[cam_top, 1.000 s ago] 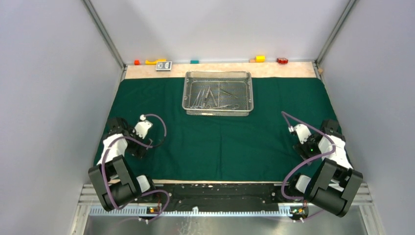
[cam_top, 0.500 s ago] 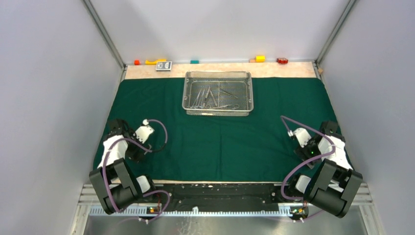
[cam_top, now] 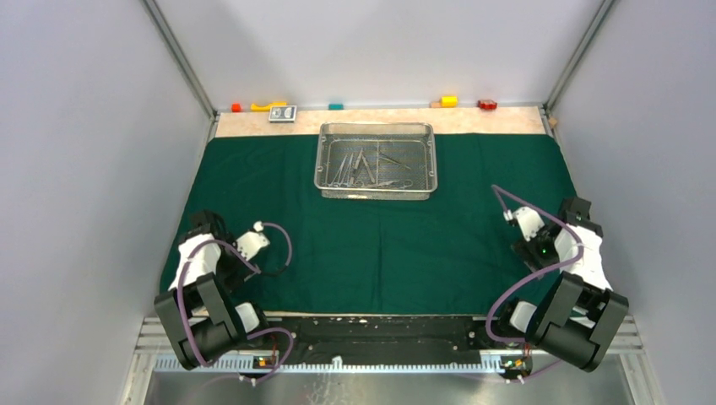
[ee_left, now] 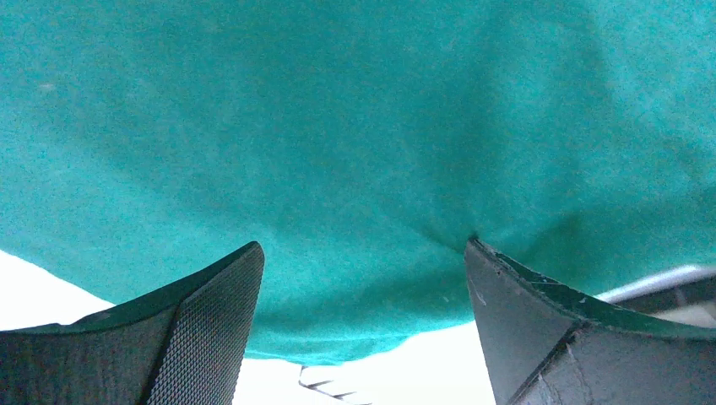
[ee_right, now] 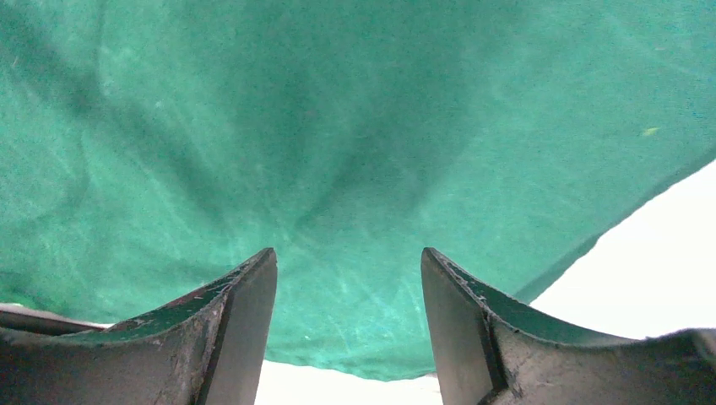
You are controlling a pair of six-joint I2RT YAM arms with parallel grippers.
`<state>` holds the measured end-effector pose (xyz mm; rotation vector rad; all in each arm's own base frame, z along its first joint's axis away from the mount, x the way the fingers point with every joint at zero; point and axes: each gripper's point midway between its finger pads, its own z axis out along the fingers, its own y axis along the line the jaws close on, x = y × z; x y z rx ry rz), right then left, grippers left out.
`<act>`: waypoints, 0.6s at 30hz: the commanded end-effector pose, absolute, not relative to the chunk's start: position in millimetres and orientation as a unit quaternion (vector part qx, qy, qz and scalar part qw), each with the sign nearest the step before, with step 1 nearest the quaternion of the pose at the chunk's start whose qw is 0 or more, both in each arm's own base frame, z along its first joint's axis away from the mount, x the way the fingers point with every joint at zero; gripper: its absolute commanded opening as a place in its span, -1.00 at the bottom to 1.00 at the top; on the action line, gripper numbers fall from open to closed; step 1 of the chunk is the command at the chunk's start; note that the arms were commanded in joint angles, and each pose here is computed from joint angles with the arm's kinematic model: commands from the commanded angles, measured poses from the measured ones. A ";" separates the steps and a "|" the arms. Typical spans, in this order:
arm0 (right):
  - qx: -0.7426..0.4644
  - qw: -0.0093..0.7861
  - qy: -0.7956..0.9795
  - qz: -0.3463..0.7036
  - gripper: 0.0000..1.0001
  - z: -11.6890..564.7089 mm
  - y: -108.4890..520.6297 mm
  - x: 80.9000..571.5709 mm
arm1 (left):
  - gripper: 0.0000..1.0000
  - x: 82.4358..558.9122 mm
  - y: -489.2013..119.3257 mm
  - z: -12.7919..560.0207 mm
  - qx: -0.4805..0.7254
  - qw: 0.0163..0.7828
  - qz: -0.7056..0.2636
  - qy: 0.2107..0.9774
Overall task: Open and lay out the surgical kit
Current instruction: Smooth out the surgical kit at the center of the board.
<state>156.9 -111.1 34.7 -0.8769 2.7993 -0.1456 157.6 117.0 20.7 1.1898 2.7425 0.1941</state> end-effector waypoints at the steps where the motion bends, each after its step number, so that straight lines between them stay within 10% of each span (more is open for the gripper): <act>1: -0.276 0.136 0.950 -0.057 0.26 50.9 -119.0 180.5 | 0.86 126.3 104.3 23.9 0.429 0.029 0.017 0.903; 11: -0.266 0.147 0.951 -0.056 0.24 45.7 -124.7 196.7 | 0.92 204.0 95.9 79.4 0.376 0.192 0.025 0.906; 18: -0.283 0.106 0.952 -0.043 0.22 18.1 -128.3 171.6 | 0.90 205.7 113.1 45.7 0.342 0.167 0.026 0.924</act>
